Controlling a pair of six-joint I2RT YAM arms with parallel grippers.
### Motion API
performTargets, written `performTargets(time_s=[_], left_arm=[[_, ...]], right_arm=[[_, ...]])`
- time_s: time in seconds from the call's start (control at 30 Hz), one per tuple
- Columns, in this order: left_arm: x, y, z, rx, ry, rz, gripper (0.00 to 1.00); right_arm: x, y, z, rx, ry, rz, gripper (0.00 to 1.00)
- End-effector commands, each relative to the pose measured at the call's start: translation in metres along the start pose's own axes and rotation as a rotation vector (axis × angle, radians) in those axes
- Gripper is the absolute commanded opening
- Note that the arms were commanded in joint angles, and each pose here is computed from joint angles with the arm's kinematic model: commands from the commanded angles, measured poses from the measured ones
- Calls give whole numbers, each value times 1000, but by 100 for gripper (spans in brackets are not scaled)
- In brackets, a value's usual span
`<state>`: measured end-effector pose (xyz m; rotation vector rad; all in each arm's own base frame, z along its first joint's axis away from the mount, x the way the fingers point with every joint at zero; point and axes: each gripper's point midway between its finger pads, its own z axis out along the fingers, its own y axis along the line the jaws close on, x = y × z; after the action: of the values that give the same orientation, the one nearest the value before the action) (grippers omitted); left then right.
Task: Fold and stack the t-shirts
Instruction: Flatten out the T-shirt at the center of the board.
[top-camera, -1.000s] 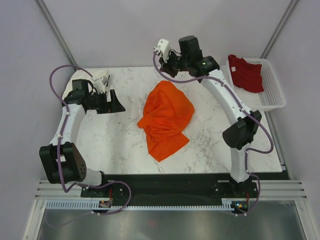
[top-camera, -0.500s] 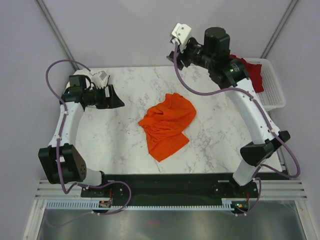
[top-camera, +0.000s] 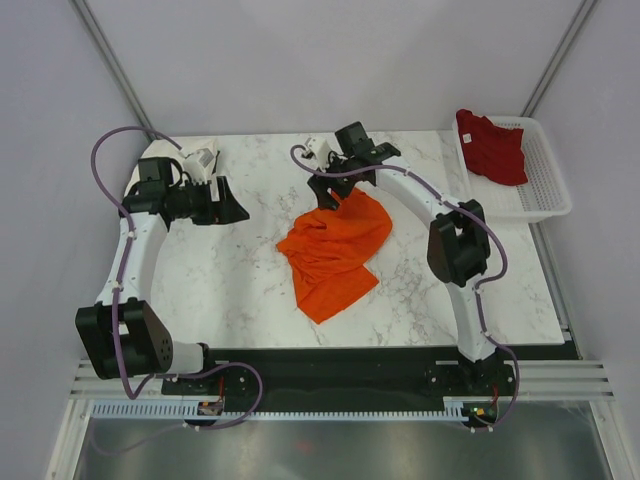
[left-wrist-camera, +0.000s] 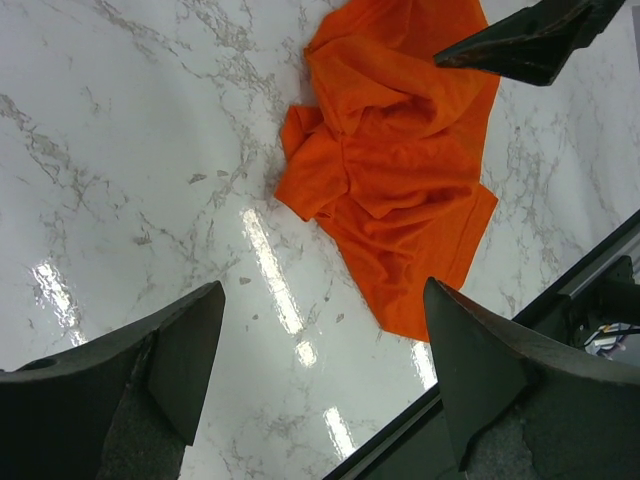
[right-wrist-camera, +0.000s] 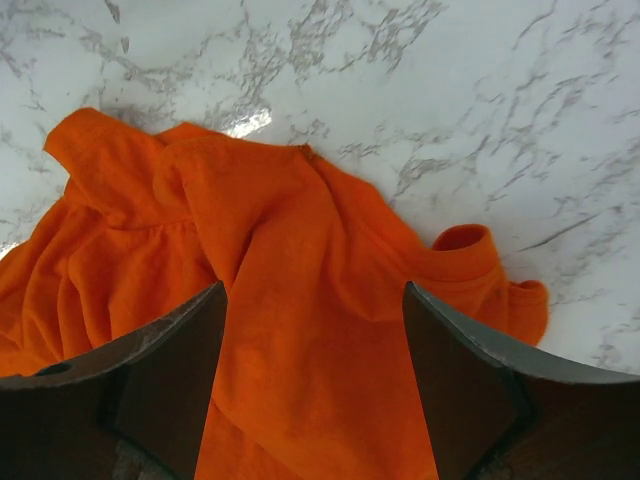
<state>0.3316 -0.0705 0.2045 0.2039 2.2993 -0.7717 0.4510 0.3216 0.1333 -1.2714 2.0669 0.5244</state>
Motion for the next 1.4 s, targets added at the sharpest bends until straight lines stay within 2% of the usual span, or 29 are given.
performTargets(time_s=[0.0,0.2,0.33,0.43,0.47,0.53,0.57,0.63,0.87,0.97,1.1,1.2,1.37], left_arm=[[-1,2,-6,-20,-19,40,88],[1,7,-4,-34,-8,35,88],[0,11,-2,-37,-3,28,88],[-1,12,0,-36,2,24,88],[-1,13,1,-34,2,22,88],[-1,14,2,-34,5,18,88],[-1,14,2,-36,5,18,88],[-2,13,2,-33,4,19,88],[-15,12,-7,-52,-41,34,88],[-20,10,-12,-59,-56,41,88],[-24,7,-17,-61,-76,50,88],[-25,6,-17,-58,-80,47,88],[-29,6,-14,-46,-81,42,88]], right_arm=[[-7,16,8,-60,-10,-8,79],[33,27,39,-99,112,-7,80],[61,28,52,-97,208,-3,76],[67,28,53,-104,242,-11,60],[66,27,52,-107,241,-13,44],[50,26,44,-99,207,-32,30],[43,25,41,-93,189,-47,24],[14,23,27,-58,133,-106,21],[-98,16,-30,104,-100,-312,20],[-148,18,-66,196,-239,-387,20],[-212,25,-138,307,-458,-429,20],[-240,32,-193,374,-577,-447,20],[-258,47,-275,449,-716,-466,22]])
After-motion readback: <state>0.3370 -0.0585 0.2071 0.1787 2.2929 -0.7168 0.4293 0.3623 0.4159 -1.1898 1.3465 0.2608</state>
